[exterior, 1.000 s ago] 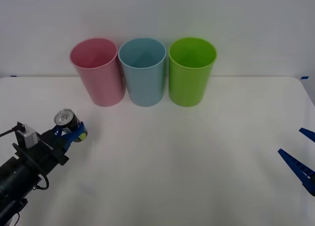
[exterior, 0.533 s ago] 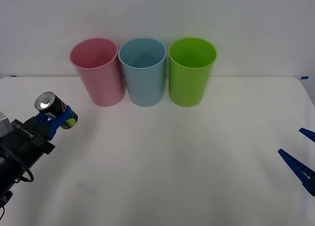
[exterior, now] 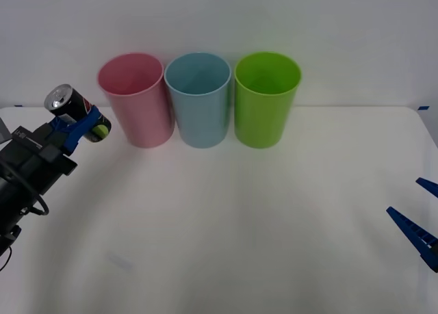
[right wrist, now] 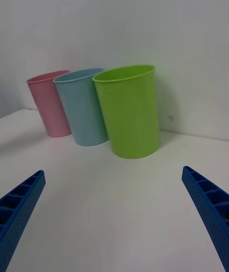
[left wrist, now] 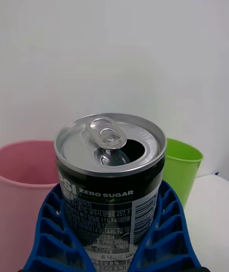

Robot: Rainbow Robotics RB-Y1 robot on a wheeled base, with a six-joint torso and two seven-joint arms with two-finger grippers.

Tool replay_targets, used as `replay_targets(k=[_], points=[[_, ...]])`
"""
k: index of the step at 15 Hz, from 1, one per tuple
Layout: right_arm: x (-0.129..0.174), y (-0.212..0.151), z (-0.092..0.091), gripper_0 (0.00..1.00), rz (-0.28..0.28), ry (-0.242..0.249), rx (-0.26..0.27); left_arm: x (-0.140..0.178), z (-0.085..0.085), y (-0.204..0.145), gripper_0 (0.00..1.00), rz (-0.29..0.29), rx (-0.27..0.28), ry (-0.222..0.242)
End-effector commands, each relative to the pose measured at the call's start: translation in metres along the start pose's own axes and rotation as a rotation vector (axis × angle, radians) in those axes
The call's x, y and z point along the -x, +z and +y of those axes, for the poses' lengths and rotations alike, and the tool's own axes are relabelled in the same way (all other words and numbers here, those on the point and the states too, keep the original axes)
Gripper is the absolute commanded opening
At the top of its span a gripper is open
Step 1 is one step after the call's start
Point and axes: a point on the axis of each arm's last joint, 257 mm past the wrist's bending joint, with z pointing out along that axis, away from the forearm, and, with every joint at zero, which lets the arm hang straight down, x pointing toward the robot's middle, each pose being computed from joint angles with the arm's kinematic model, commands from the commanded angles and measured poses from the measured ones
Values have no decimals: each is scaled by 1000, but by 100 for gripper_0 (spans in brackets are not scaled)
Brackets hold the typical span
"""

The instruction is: Grasp the object on the table and drop it into the matching bin: aluminum can to the light blue bin, PET bottle to the pink bin.

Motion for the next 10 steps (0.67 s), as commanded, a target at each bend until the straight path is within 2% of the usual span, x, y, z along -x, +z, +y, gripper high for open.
replay_targets(k=[1, 3, 8, 10], points=[[0, 0, 0, 100, 0, 0, 0, 13, 0, 26, 0, -23, 2, -3], [0, 0, 0, 100, 0, 0, 0, 19, -2, 39, 0, -30, -2, 2], [0, 0, 0, 100, 0, 0, 0, 32, -12, 79, 0, -31, -43, -32], [0, 0, 0, 100, 0, 0, 0, 29, -10, 103, 0, -23, -57, -23]])
